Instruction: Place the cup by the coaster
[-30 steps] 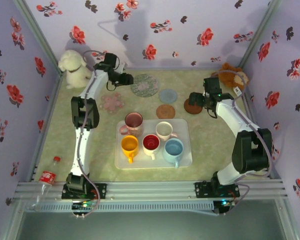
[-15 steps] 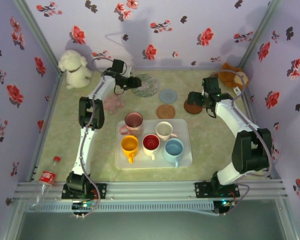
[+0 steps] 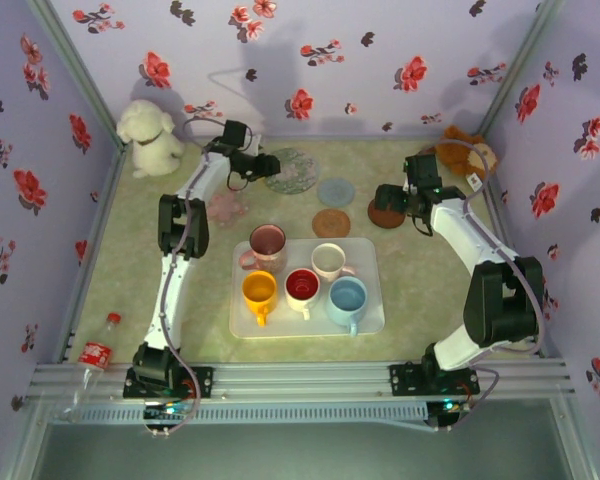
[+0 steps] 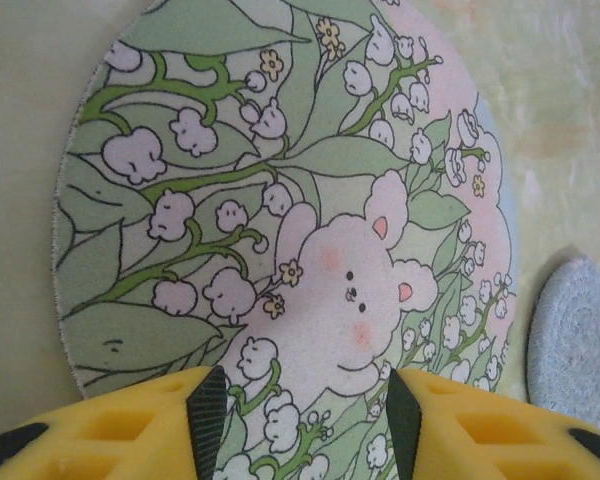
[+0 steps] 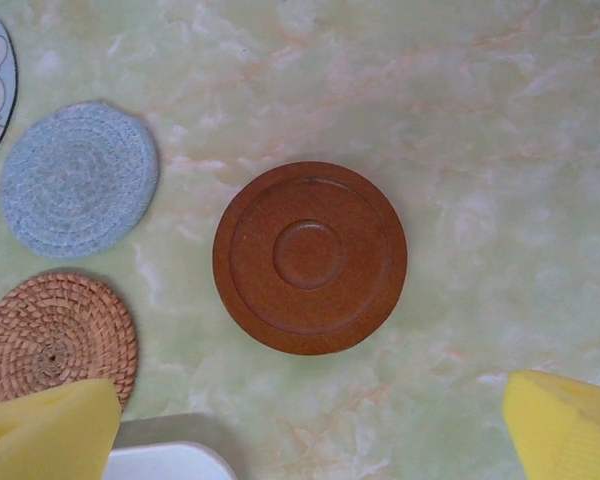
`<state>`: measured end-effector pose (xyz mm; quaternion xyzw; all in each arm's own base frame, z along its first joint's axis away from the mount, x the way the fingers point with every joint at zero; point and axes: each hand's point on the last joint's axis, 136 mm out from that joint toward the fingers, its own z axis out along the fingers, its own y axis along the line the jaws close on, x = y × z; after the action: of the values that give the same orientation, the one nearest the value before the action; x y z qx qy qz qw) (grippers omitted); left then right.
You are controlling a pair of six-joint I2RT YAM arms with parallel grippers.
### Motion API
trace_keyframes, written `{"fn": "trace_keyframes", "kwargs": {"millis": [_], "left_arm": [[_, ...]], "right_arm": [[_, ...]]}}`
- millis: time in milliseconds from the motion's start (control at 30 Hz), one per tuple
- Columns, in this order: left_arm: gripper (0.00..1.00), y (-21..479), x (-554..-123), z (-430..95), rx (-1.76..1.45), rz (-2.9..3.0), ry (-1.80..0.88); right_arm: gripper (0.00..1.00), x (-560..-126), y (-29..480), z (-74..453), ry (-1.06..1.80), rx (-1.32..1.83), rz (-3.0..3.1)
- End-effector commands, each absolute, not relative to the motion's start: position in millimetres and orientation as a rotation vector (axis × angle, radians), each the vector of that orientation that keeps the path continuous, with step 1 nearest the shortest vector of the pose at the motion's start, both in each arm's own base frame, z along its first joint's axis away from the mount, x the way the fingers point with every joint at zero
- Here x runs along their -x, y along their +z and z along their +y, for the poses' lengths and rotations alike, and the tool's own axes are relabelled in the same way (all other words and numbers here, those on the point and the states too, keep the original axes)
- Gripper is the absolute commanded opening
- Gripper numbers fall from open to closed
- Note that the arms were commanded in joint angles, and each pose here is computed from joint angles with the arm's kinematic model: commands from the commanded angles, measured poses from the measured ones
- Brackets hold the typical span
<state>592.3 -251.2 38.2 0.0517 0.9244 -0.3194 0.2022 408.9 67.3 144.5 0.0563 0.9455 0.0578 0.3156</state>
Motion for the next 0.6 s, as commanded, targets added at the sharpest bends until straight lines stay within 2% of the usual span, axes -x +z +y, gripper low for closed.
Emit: {"fn": "trace_keyframes", "kwargs": {"millis": [0,300,567], "left_arm": [[0.47,-34,-530,-241,-0.087,2.907,-0.865],[0.46,14,-535,-245,-0.11,2.819,-0.903],[0.49,71,-553,-233,-0.082,2.689,-0.838]], "right_arm": [[0.99,-421,149,86,0.254,-0.09,2.485],[0.99,-465,161,141,0.473,0.019,2.479],[0.97,-505,139,201,0.573,0.137,2.511]]}}
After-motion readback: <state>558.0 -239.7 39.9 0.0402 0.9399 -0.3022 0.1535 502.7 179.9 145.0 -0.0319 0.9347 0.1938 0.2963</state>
